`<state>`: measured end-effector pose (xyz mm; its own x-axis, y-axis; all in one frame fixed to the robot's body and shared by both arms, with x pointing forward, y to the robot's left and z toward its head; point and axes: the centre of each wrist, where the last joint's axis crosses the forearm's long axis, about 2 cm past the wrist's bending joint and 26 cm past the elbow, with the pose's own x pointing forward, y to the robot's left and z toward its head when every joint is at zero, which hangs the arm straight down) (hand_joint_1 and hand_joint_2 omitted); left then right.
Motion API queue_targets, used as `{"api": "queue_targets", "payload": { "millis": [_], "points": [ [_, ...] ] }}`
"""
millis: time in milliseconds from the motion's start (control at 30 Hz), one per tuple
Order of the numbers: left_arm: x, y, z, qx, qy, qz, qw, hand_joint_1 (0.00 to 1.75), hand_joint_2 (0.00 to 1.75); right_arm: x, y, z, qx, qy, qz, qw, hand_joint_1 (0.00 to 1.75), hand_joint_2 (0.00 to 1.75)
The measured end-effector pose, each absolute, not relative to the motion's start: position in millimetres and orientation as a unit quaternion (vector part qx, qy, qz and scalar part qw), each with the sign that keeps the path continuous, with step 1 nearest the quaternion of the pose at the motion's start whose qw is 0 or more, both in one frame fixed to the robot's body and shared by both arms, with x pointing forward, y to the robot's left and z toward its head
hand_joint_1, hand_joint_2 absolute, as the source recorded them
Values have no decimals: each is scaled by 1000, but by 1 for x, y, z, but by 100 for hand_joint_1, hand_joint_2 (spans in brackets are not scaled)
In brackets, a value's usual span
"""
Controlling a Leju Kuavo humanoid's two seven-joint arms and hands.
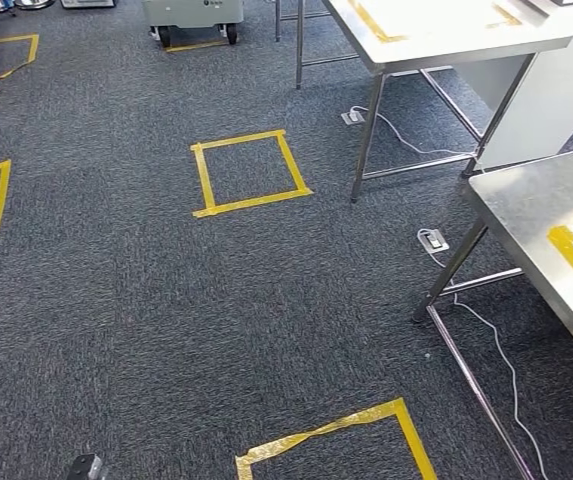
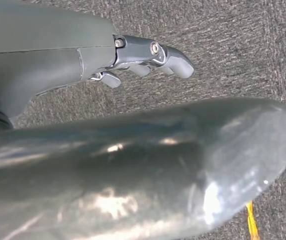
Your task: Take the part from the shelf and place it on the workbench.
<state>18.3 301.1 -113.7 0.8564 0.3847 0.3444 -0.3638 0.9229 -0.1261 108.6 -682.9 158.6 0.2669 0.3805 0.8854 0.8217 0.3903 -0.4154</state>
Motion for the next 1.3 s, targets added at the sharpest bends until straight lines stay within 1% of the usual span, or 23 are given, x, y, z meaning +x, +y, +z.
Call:
{"api": "queue_targets", "payload": {
  "millis": [167, 433, 733, 933, 1100, 1300],
  "points": [
    [19, 301, -114, -34, -190, 191, 962, 0, 0, 122, -678, 159, -520, -580, -168, 604, 0, 0],
    [21, 302, -113, -34, -190, 190, 963, 0, 0, 168, -662, 160, -512, -599, -133, 601, 0, 0],
    [22, 305, -113, -27, -190, 188, 963, 0, 0, 190, -646, 152, -495, -611, -92, 611, 0, 0],
    [23, 302, -113, -31, -187, 182, 965, 0, 0, 233, -622, 160, -493, -632, -50, 595, 0, 0],
    [25, 302, -113, -33, -189, 180, 965, 0, 0, 268, -592, 164, -468, -654, -6, 594, 0, 0],
    [28, 303, -113, -33, -191, 180, 964, 0, 0, 286, -578, 174, -455, -672, 16, 585, 0, 0]
  ]
}}
